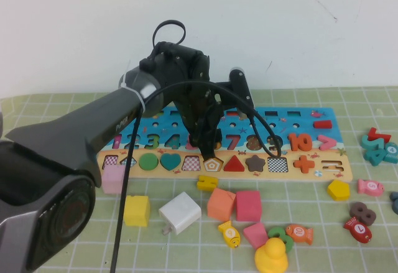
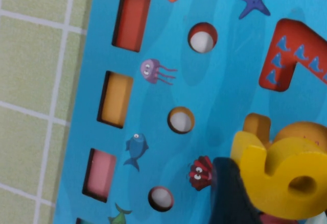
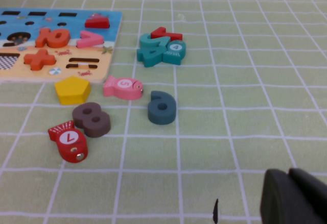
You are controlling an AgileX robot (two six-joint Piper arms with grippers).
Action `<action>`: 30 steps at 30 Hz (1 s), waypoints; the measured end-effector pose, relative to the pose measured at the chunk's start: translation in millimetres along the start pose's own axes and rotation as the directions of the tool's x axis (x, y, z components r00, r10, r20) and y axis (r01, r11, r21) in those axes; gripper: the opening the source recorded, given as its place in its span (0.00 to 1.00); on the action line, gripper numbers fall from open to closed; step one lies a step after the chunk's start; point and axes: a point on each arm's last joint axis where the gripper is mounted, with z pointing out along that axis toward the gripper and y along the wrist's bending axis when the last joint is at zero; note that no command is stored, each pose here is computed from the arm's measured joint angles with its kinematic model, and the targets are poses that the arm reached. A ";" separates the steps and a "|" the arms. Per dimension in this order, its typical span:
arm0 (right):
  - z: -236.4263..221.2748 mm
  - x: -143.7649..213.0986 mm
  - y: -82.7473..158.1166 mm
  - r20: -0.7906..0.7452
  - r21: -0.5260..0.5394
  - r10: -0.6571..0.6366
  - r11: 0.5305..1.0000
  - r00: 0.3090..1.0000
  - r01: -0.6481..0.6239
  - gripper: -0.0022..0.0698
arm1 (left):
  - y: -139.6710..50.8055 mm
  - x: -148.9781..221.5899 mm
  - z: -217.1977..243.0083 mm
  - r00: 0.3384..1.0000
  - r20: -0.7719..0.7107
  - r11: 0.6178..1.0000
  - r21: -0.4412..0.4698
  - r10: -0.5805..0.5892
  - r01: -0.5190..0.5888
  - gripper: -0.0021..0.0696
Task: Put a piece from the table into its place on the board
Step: Place the "number 6" into the hole of the number 6
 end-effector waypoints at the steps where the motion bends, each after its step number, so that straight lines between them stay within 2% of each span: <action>1: 0.0 0.0 0.0 0.000 0.000 0.000 1.000 1.000 0.000 0.03 | -0.2 0.2 1.1 1.000 -0.001 1.000 0.002 0.000 0.000 0.50; 25: 0.0 0.0 0.1 0.000 -0.001 0.001 1.000 1.000 -0.001 0.03 | -1.3 -0.9 1.8 1.000 0.011 1.000 0.012 -0.010 0.010 0.50; 30: 0.0 0.0 0.1 0.000 -0.001 0.001 1.000 1.000 -0.001 0.03 | -1.9 -0.8 1.8 1.000 0.010 1.000 0.019 -0.012 0.012 0.54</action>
